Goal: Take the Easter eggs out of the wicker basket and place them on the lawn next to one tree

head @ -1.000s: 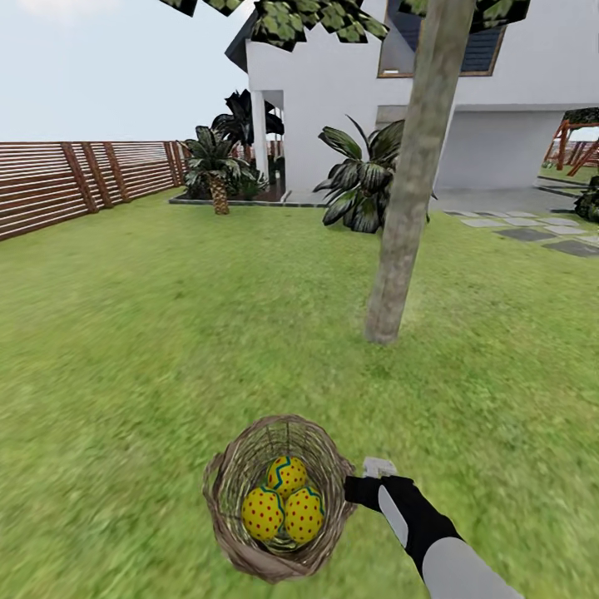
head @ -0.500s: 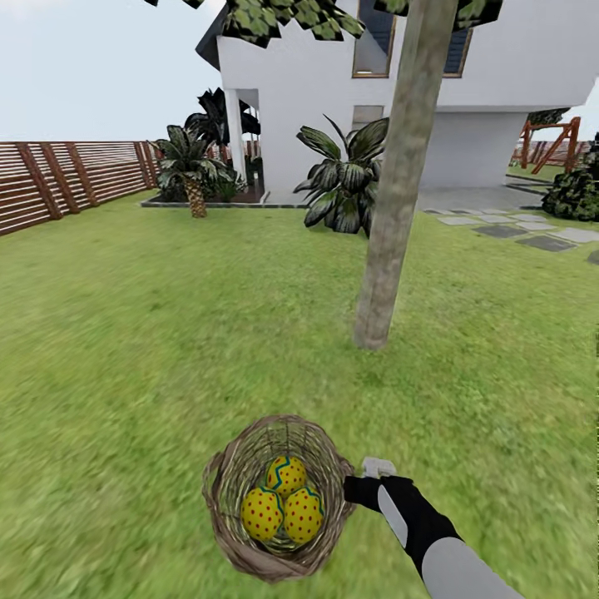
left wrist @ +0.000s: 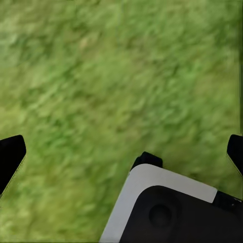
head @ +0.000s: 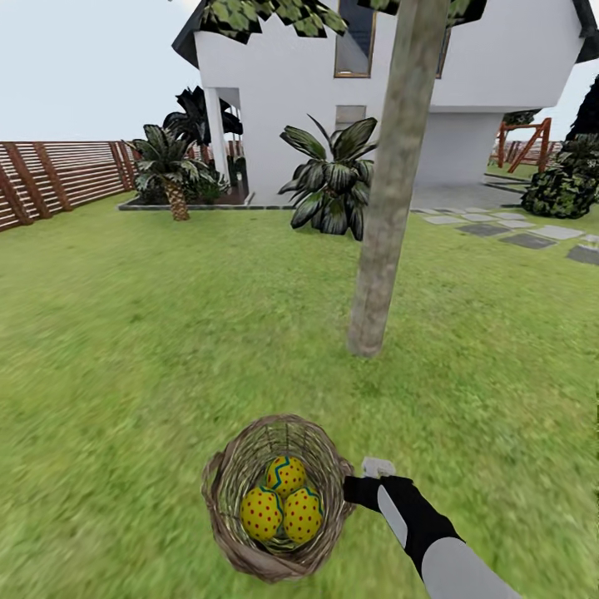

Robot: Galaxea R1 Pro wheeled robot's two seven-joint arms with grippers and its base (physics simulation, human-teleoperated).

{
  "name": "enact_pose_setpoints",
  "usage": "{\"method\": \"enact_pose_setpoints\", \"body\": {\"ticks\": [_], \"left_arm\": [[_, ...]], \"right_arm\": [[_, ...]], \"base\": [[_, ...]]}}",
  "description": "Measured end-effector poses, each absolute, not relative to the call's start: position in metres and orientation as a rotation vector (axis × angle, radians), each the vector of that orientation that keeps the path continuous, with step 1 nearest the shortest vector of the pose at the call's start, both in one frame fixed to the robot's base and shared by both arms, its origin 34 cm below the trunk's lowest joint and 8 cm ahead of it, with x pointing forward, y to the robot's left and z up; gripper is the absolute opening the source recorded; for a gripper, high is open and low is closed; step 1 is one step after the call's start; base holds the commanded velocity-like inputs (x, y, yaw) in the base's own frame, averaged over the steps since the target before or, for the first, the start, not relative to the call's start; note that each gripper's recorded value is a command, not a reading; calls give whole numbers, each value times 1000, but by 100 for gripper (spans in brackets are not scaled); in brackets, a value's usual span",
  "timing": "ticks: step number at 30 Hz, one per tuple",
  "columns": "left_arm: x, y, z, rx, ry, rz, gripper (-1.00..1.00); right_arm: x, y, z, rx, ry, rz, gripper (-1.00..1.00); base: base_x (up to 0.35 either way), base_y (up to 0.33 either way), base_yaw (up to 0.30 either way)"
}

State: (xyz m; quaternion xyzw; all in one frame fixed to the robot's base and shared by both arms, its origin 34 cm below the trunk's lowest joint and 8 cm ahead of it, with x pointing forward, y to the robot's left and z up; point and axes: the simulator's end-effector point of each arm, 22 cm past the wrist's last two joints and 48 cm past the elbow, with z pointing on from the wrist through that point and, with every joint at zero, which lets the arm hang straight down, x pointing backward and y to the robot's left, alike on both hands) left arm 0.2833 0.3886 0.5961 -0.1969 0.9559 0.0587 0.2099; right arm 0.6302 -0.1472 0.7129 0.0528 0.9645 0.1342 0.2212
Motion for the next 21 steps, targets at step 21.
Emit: {"method": "enact_pose_setpoints", "body": {"ticks": [21], "left_arm": [[283, 389, 596, -547, 2658, 163, 100]], "right_arm": [[630, -147, 713, 143, 2667, 368, -100]], "base": [[312, 129, -51]]}}
